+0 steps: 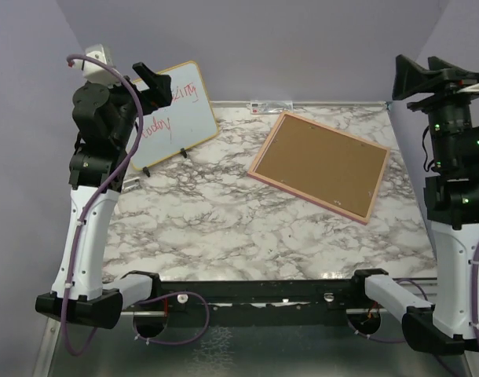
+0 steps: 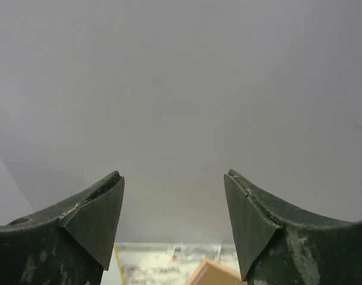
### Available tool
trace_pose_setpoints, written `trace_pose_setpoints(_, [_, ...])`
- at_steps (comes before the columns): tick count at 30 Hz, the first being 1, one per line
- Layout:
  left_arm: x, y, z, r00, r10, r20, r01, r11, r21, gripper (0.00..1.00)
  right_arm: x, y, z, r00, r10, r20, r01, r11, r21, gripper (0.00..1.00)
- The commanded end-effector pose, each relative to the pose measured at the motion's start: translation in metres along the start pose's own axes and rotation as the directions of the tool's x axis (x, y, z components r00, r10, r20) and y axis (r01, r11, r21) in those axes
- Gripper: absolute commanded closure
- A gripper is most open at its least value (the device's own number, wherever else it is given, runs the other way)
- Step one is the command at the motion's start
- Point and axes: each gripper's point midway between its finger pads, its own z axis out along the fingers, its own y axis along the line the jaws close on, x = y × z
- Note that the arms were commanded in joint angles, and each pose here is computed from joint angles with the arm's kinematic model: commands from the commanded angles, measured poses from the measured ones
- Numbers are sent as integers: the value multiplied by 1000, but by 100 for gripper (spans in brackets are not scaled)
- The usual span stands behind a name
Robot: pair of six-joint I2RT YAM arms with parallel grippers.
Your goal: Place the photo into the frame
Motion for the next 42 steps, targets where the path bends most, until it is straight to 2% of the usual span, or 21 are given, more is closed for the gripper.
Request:
trace_pose_setpoints(1, [41, -2, 4, 994, -78, -70, 82, 995, 56, 1, 99, -24, -2, 962, 89, -259, -65, 993, 98, 27])
trace_pose_setpoints(4, [81, 16, 13, 986, -101, -135, 102, 995, 4, 1, 157, -33, -16, 904, 162, -396, -107, 982, 157, 25])
trace_pose_setpoints(7, [124, 32, 19, 970, -120, -212, 116, 993, -33, 1, 220, -34, -37, 802, 209, -560, -132, 976, 175, 25])
trace_pose_setpoints(10, [166, 33, 19, 943, -146, -298, 153, 988, 3, 1, 283, -30, -67, 642, 253, -724, -173, 968, 184, 25])
trace_pose_setpoints(12, [191, 27, 17, 919, -175, -354, 205, 978, 47, 1, 322, -25, -91, 511, 283, -812, -210, 957, 201, 25])
trace_pose_setpoints(15, [232, 27, 14, 868, -229, -440, 270, 962, 30, 1, 371, -12, -128, 321, 321, -891, -293, 928, 229, 27])
trace_pose_setpoints(16, [245, 29, 13, 849, -244, -468, 283, 959, 14, 1, 385, -8, -138, 267, 336, -903, -321, 915, 245, 30])
trace_pose_setpoints(18, [268, 28, 9, 817, -257, -517, 297, 955, -5, 1, 409, -4, -156, 183, 358, -916, -348, 895, 280, 35])
trace_pose_setpoints(20, [289, 27, 4, 788, -264, -556, 300, 953, -28, 1, 432, -1, -171, 125, 355, -927, -333, 895, 298, 38])
trace_pose_setpoints(23, [315, 25, -3, 753, -269, -600, 294, 954, -58, 1, 457, 6, -183, 64, 320, -945, -316, 905, 285, 41])
trace_pose_setpoints(28, [346, 21, -16, 716, -269, -645, 273, 957, -95, 1, 495, 18, -196, 13, 164, -986, -236, 959, 157, 38])
trace_pose_setpoints(33, [359, 27, -22, 701, -282, -656, 259, 956, -135, 1, 522, 16, -198, 4, -47, -999, -89, 995, -47, 37])
trace_pose_setpoints(38, [363, 34, -20, 697, -278, -661, 230, 960, -162, 1, 537, 21, -189, 19, -280, -960, -59, 958, -281, 39])
trace_pose_setpoints(42, [367, 36, -16, 692, -273, -669, 212, 962, -173, 1, 550, 16, -193, 1, -426, -905, -37, 904, -426, 41])
